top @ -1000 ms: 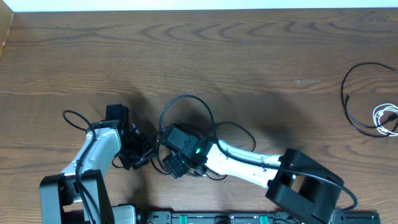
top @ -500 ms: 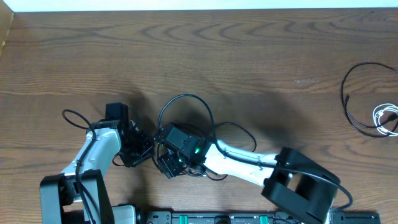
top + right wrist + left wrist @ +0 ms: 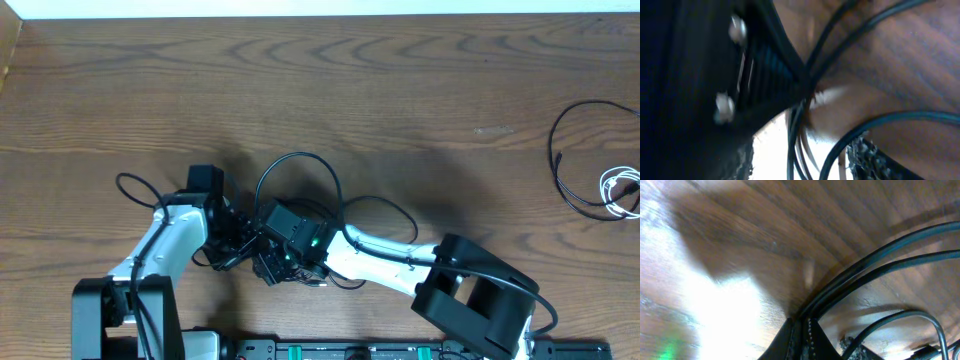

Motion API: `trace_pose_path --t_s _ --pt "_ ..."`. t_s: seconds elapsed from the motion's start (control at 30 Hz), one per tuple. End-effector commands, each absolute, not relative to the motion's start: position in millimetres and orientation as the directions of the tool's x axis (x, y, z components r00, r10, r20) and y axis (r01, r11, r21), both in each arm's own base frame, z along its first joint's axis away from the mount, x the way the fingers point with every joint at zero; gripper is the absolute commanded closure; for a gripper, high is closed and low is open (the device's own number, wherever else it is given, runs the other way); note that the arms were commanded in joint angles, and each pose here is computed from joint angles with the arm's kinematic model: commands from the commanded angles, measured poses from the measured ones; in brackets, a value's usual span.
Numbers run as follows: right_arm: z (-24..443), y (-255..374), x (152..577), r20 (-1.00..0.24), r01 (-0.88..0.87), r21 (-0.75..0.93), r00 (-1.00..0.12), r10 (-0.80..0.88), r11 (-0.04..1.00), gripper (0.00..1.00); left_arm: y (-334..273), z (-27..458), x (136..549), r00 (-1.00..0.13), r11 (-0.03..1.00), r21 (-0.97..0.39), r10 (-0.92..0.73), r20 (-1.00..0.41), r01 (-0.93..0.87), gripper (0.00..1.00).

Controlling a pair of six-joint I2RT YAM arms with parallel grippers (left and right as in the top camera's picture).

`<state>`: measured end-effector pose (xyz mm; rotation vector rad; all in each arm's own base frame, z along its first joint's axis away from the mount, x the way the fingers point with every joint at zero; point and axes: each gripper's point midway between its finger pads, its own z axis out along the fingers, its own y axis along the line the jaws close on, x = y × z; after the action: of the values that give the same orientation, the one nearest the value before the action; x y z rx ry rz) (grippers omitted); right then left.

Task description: Untangle cables

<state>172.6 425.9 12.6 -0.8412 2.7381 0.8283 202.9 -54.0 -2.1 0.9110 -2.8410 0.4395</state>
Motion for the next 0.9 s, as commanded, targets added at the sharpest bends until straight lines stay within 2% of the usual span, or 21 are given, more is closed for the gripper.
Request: trace_pose_path --t_s 0.0,0.17,0.27,0.4,0.57,0.87 --pt "-13 419 164 -0.249 -0.549 0.434 -0.835 -0.49 0.714 0.38 -61 -4 197 -0.8 0.769 -0.227 -0.552 0.236 -0.597 0.92" --pt "-15 418 165 -0.263 -0.557 0.404 -0.83 -0.491 0.726 0.48 -62 -4 196 -0.76 0.732 -0.214 -0.597 0.257 -0.647 0.92" --pt "-19 412 170 -0.286 -0.562 0.344 -0.826 -0.486 0.752 0.53 -70 -1 197 -0.759 0.718 -0.253 -0.586 0.283 -0.648 0.92" --pt "-21 411 173 -0.318 -0.574 0.288 -0.812 -0.489 0.766 0.54 -84 5 200 -0.726 0.66 -0.306 -0.597 0.34 -0.686 0.92" --pt "-21 412 170 -0.346 -0.627 0.248 -0.77 -0.536 0.739 0.53 -89 8 201 -0.674 0.603 -0.305 -0.632 0.383 -0.737 0.92" --pt "-21 413 169 -0.36 -0.648 0.232 -0.75 -0.555 0.725 0.53 -106 22 210 -0.67 0.53 -0.41 -0.585 0.456 -0.742 0.92"
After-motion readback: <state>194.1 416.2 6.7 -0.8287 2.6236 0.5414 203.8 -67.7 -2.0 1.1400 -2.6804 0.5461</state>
